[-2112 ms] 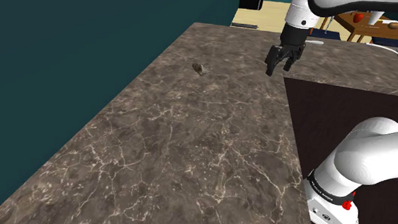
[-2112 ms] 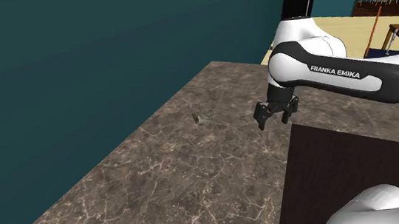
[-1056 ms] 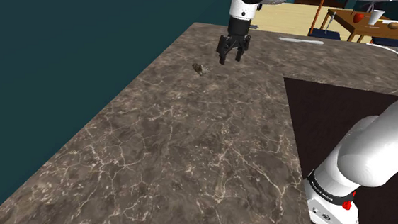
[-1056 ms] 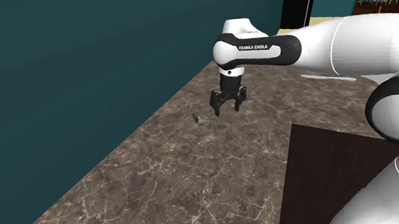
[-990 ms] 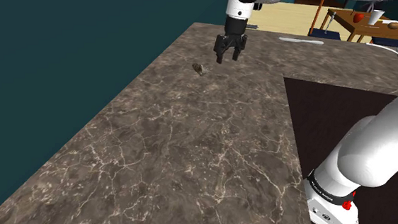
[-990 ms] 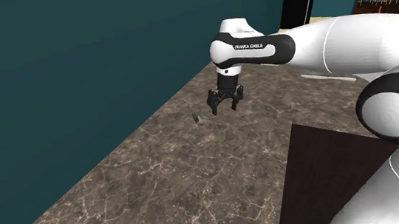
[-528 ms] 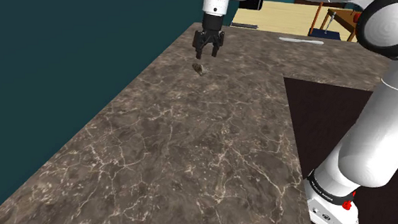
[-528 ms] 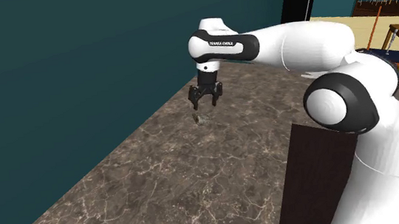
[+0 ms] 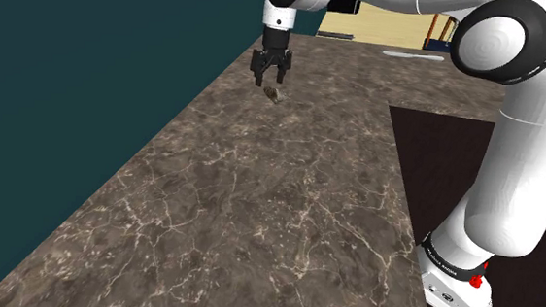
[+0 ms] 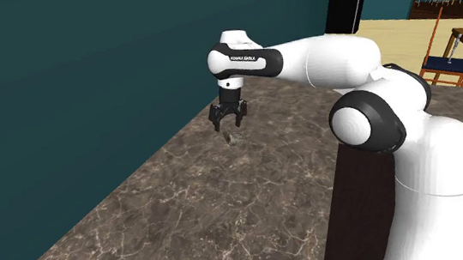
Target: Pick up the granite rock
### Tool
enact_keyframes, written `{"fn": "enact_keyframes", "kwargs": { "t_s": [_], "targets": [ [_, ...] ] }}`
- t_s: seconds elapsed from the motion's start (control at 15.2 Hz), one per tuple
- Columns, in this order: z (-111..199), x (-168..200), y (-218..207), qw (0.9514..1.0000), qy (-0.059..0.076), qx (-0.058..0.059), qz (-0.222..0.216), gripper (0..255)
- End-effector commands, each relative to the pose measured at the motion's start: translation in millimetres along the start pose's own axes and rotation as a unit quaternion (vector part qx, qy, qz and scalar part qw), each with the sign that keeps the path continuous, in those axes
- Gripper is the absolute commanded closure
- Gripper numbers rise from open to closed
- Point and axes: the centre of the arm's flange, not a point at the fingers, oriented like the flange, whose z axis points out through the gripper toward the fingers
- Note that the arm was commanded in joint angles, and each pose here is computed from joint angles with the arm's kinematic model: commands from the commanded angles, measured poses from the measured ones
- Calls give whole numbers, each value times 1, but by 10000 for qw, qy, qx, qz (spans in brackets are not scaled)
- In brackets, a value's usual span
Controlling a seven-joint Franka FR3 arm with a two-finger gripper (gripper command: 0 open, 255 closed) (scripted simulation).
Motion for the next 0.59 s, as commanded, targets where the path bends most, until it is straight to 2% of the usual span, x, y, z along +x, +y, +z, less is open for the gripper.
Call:
{"fn": "enact_keyframes", "kwargs": {
  "t_s": [0.0, 0.2, 0.26, 0.53],
  "targets": [
    [11, 1, 2, 10000, 2, 0, -1, 0],
    [19, 1, 4, 10000, 2, 0, -1, 0],
    [19, 1, 4, 10000, 2, 0, -1, 255],
    [19, 1, 4, 10000, 2, 0, -1, 255]
  ]
}}
